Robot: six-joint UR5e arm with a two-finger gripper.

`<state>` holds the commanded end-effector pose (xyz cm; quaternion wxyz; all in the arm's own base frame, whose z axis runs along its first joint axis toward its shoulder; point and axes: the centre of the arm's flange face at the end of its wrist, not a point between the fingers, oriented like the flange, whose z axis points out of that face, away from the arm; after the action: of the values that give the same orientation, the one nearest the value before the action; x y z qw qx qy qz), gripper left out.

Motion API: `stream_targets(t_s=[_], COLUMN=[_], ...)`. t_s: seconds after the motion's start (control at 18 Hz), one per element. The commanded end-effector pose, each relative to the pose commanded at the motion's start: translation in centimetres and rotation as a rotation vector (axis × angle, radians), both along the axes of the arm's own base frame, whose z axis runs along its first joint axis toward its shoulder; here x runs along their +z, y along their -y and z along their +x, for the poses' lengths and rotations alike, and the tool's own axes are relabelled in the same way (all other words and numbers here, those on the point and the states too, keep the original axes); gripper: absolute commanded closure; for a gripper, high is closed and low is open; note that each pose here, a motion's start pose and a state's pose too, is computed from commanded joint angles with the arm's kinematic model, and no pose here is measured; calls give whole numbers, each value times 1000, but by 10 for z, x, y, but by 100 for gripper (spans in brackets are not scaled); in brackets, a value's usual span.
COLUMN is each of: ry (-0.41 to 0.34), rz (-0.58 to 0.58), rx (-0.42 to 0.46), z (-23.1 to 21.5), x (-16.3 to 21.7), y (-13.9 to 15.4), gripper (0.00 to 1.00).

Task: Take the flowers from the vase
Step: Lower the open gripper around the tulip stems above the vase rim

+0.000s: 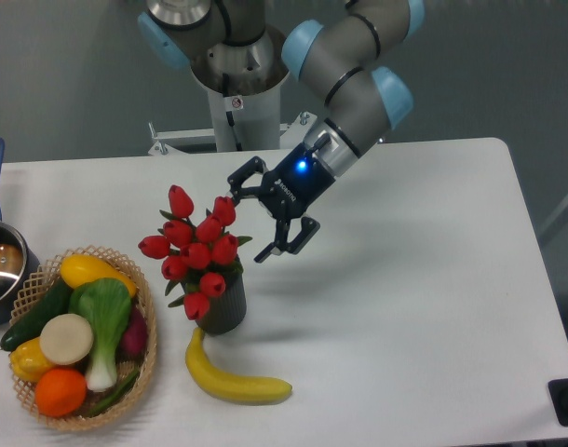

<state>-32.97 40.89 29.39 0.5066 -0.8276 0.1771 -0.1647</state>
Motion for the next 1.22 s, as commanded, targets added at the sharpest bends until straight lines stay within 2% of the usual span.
stream_targets(t_s=[0.78, 0.83, 1.0, 1.06, 1.11, 1.22], ry=[44, 51, 42, 37, 32, 17], rz=[17, 20, 25, 26, 29, 29], rx=[-9, -14, -16, -15, -15, -14], z=[17, 19, 17, 14, 13, 9], x=[7, 7, 10, 12, 15, 20], y=[-30, -32, -35, -35, -36, -38], gripper=[0, 10, 72, 85, 94, 99])
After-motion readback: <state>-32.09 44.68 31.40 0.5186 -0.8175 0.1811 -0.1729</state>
